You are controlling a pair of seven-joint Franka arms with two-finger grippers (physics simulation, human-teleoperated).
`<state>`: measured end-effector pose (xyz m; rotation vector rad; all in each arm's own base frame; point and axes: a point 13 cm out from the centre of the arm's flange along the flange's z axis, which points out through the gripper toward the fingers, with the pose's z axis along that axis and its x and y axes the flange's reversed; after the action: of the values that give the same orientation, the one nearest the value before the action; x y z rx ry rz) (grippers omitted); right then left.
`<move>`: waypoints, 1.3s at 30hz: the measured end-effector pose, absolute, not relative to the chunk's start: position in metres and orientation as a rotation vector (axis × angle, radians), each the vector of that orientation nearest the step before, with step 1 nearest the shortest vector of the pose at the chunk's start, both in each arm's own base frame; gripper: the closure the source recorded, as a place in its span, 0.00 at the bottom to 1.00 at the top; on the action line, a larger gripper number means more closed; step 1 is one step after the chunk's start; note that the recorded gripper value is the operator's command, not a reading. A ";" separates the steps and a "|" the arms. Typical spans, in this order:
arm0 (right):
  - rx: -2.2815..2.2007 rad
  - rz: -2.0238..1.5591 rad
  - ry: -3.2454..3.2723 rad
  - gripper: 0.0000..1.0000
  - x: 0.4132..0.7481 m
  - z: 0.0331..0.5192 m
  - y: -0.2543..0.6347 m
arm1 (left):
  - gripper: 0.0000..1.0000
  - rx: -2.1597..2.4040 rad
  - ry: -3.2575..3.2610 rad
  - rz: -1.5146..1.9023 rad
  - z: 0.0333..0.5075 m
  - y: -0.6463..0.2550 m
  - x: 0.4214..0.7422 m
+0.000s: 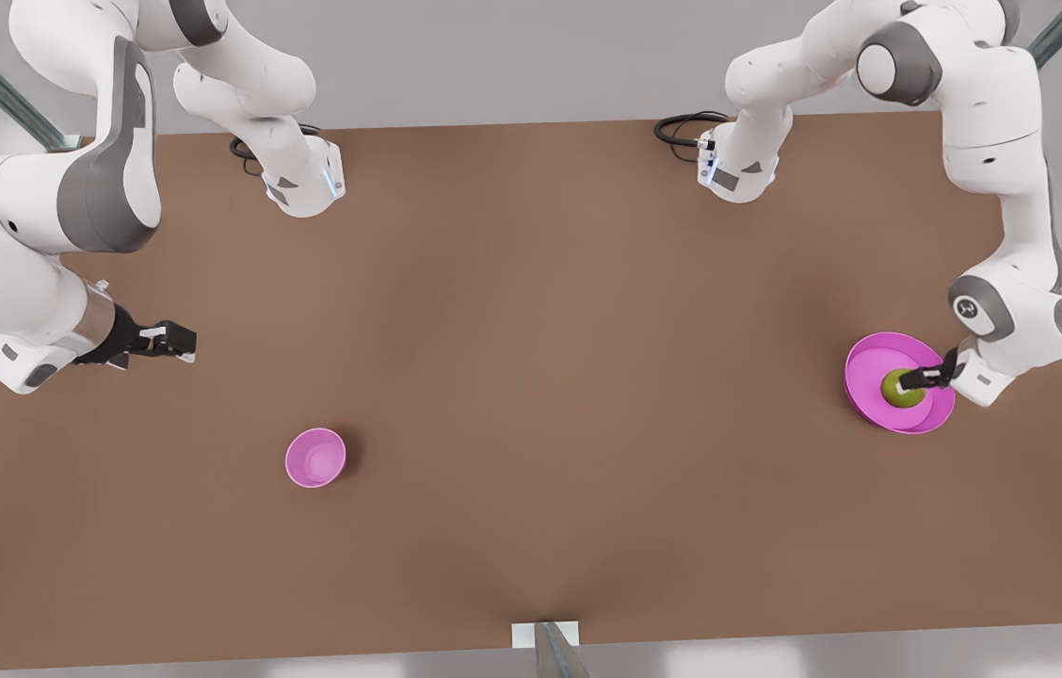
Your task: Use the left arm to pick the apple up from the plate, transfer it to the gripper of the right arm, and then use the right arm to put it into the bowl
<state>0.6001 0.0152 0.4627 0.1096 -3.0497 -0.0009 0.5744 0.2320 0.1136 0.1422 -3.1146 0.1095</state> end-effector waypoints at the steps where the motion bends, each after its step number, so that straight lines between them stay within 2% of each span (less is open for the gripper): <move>1: 0.110 -0.001 -3.050 0.00 0.600 0.463 0.015 | 0.00 0.127 -3.118 0.106 0.111 0.234 0.573; 16: 0.113 -0.001 -3.048 0.00 0.600 0.462 0.015 | 0.00 -0.059 -3.081 0.100 0.050 0.237 0.552; 21: 0.113 -0.001 -3.048 0.00 0.600 0.462 0.015 | 0.07 -0.097 -3.087 0.091 0.044 0.239 0.554; 30: 0.114 -0.001 -3.048 0.00 0.600 0.462 0.015 | 0.06 -0.150 -3.105 0.077 0.047 0.240 0.561; 32: 0.114 -0.001 -3.048 0.00 0.600 0.462 0.015 | 0.19 -0.160 -3.107 0.074 0.048 0.240 0.562; 39: 0.115 -0.001 -3.048 0.00 0.600 0.462 0.015 | 0.19 -0.171 -3.103 0.066 0.039 0.241 0.561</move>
<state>0.5998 0.0152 0.4619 0.1147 -3.0477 -0.0012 0.5606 0.2410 0.0395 -0.1708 -3.1026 0.0664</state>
